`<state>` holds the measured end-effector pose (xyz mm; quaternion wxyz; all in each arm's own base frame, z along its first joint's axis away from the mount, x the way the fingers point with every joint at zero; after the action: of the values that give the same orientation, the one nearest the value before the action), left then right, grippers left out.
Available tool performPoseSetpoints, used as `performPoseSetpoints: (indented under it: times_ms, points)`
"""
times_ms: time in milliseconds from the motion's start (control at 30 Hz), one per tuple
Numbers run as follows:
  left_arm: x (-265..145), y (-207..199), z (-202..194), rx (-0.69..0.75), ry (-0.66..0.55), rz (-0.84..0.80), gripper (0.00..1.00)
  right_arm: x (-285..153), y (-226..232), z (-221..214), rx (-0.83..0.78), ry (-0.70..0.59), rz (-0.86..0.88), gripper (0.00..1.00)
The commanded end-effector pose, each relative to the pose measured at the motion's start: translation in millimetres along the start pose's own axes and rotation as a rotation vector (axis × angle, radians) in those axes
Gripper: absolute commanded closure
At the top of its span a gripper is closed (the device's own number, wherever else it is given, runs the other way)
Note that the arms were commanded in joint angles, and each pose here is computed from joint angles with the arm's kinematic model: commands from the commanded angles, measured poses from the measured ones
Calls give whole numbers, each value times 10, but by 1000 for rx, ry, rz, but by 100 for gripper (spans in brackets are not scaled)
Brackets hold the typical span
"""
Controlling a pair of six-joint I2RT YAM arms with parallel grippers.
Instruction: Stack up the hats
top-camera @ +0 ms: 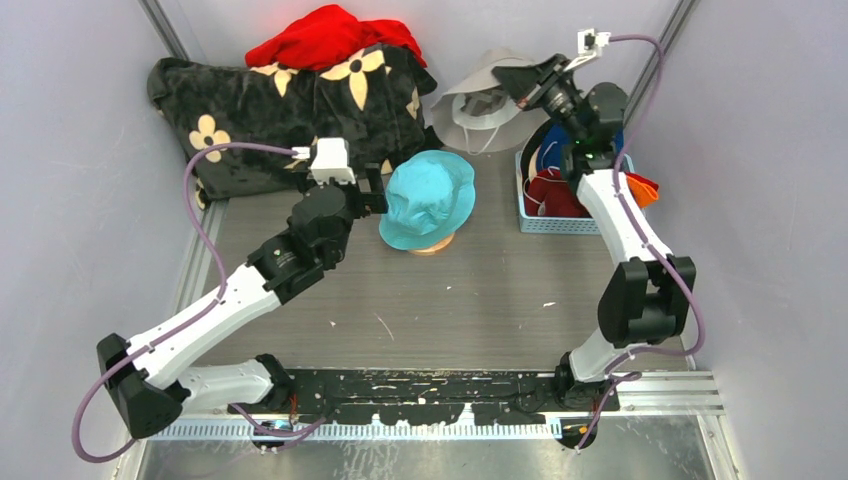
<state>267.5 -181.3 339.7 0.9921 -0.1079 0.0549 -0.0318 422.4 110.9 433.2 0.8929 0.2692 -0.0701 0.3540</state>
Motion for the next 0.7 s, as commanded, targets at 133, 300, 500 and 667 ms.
performPoseSetpoints:
  times_ms: [133, 300, 500, 667]
  points:
    - [-236, 170, 294, -62, -92, -12, 1, 479, 445, -80, -121, -126, 198, 99]
    - [-303, 252, 330, -54, -101, 7, 1, 716, 485, -240, -129, -144, 231, 99]
    - [-329, 294, 330, -52, -104, 18, 1, 906, 608, -412, -124, -121, 305, 99]
    - [-324, 300, 307, -53, -101, 22, 1, 876, 774, -590, -127, -74, 366, 99]
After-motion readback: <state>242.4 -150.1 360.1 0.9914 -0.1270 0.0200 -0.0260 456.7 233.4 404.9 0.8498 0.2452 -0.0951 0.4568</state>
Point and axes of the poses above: each gripper's point midway between its finger pads, its own x axis out along the fingers, its own y axis along the line the jaws close on, z = x × y, the point moved 6 cm from there along -x, back along the fingers, and after that the axes turned 6 degrees about -x, right-handed, at the moved point
